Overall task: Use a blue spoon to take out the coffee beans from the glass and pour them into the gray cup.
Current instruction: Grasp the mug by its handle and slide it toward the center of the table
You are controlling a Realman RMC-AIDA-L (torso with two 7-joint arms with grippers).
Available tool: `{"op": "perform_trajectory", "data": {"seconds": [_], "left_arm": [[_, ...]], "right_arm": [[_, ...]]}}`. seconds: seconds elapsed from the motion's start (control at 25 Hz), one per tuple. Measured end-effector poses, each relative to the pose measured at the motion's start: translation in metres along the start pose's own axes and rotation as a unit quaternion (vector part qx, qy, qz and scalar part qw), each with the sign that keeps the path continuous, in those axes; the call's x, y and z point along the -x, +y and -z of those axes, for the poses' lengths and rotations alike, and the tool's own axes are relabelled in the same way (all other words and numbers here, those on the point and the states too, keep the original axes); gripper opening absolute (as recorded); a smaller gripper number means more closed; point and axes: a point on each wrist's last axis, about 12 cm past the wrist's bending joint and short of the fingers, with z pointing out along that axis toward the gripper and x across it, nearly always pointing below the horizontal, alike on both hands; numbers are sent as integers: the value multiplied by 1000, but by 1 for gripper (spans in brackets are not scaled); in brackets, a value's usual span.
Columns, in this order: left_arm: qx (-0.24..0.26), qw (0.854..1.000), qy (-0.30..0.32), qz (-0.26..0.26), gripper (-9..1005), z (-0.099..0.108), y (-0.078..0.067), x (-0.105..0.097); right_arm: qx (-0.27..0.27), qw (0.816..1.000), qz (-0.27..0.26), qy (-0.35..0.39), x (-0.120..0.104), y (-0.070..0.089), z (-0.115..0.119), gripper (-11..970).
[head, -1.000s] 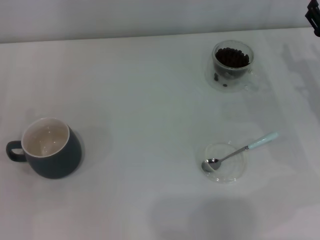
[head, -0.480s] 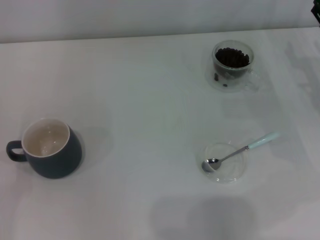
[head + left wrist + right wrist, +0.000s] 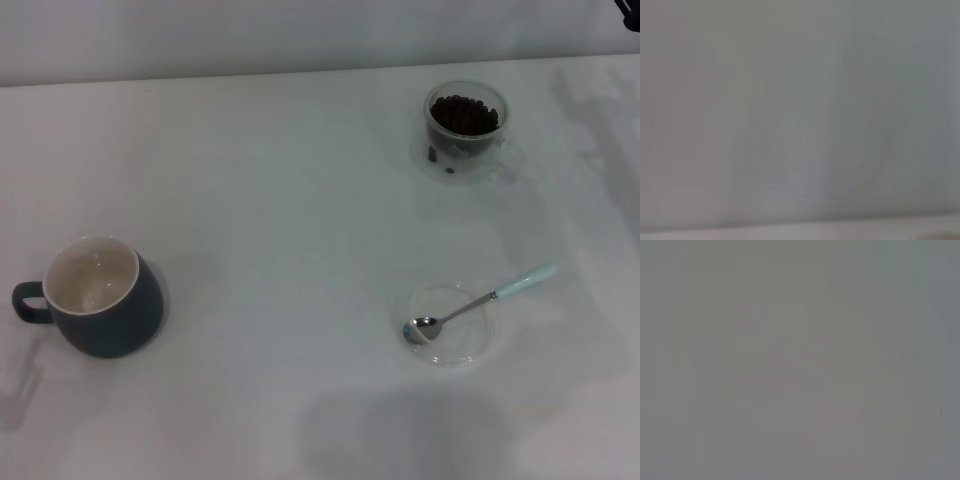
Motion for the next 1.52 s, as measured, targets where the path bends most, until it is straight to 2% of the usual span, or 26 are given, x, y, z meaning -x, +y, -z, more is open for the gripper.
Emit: {"op": "perform_trajectory", "data": {"seconds": [0.2,0.84,1.28,1.4,1.52], "left_arm": [[-5,999,36,-8,676,-14,4,-6],[-30,996,75,-28,675,-55,7,-8],[-34,996,71,-49,672,-60,3,-8],[-34,996,70,-52,448,-62,3,-7],[-37,996,68,-54,307,-64,3,-6]], "right_arm": [[1,1000,-3,2,-2,1,2,846],[3,1000,-5,5,-5,1,6,846],[4,1000,-5,6,-5,1,7,845],[3,1000,-4,5,-5,0,7,845],[3,1000,-4,5,-5,0,7,846]]}}
